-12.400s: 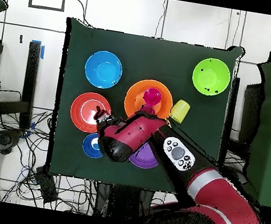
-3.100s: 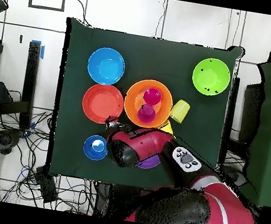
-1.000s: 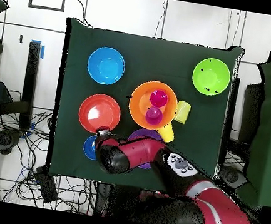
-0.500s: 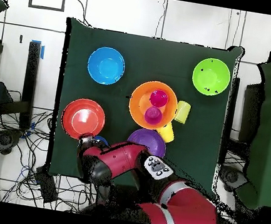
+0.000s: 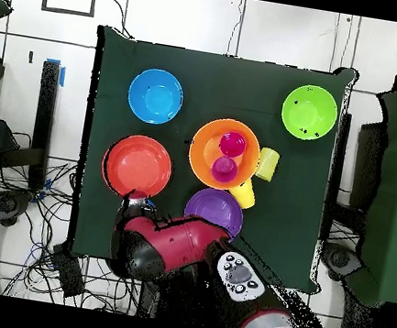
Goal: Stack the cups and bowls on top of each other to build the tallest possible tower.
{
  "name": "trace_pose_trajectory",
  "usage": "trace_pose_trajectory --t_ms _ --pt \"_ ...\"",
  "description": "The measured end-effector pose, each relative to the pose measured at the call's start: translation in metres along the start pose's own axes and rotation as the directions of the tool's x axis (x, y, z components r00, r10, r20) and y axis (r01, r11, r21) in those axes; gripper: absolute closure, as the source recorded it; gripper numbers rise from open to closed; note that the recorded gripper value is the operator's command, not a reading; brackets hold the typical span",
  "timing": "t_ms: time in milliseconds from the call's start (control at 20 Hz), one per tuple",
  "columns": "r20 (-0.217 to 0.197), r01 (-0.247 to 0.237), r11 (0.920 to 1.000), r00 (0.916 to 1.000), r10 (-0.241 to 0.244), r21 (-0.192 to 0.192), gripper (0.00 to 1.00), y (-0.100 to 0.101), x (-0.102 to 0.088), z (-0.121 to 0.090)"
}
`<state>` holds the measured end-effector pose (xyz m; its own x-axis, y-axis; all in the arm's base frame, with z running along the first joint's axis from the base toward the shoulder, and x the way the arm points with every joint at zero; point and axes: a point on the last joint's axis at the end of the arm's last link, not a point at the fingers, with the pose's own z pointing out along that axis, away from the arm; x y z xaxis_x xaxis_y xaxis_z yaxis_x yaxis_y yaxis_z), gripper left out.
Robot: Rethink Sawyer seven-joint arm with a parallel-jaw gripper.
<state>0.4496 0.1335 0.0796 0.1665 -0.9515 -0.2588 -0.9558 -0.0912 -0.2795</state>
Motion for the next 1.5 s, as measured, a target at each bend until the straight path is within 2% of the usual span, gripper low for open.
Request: trace_pose_trajectory --t_ms 100,150,350,400,550,600,650,700,750,850,900,950,1350,1500 --pt "-0.014 -0.034 0.9993 0.9993 0.034 0.018 1.0 -0.008 0.003 -0.005" --pt "-0.026 -0.078 0.9962 0.9965 0.079 0.038 1.0 -0.017 0.006 -0.011" --pt "-0.041 -0.171 0.9825 0.9838 0.175 0.073 1.0 -0.031 0.011 -0.021" --pt "-0.044 -0.224 0.9706 0.9725 0.228 0.088 1.0 -0.037 0.014 -0.024" --pt "-0.046 -0.288 0.952 0.9547 0.294 0.103 1.0 -0.043 0.017 -0.028" --pt "-0.044 -0.324 0.9397 0.9429 0.33 0.111 1.0 -0.046 0.018 -0.03" --pt "-0.043 -0.338 0.9344 0.9378 0.344 0.113 1.0 -0.047 0.019 -0.031" --pt "-0.042 -0.377 0.9182 0.9224 0.384 0.123 1.0 -0.05 0.023 -0.033" --pt "-0.042 -0.39 0.9117 0.9163 0.398 0.128 1.0 -0.051 0.025 -0.035" --pt "-0.042 -0.405 0.9045 0.9096 0.413 0.134 1.0 -0.052 0.029 -0.037" --pt "-0.043 -0.418 0.8976 0.9031 0.427 0.139 1.0 -0.053 0.032 -0.038" --pt "-0.045 -0.438 0.8879 0.8931 0.448 0.141 1.0 -0.054 0.037 -0.04" --pt "-0.069 -0.448 0.8835 0.8854 0.46 0.136 1.0 -0.058 0.045 -0.039" --pt "-0.101 -0.45 0.8832 0.8802 0.464 0.132 1.0 -0.061 0.051 -0.039"
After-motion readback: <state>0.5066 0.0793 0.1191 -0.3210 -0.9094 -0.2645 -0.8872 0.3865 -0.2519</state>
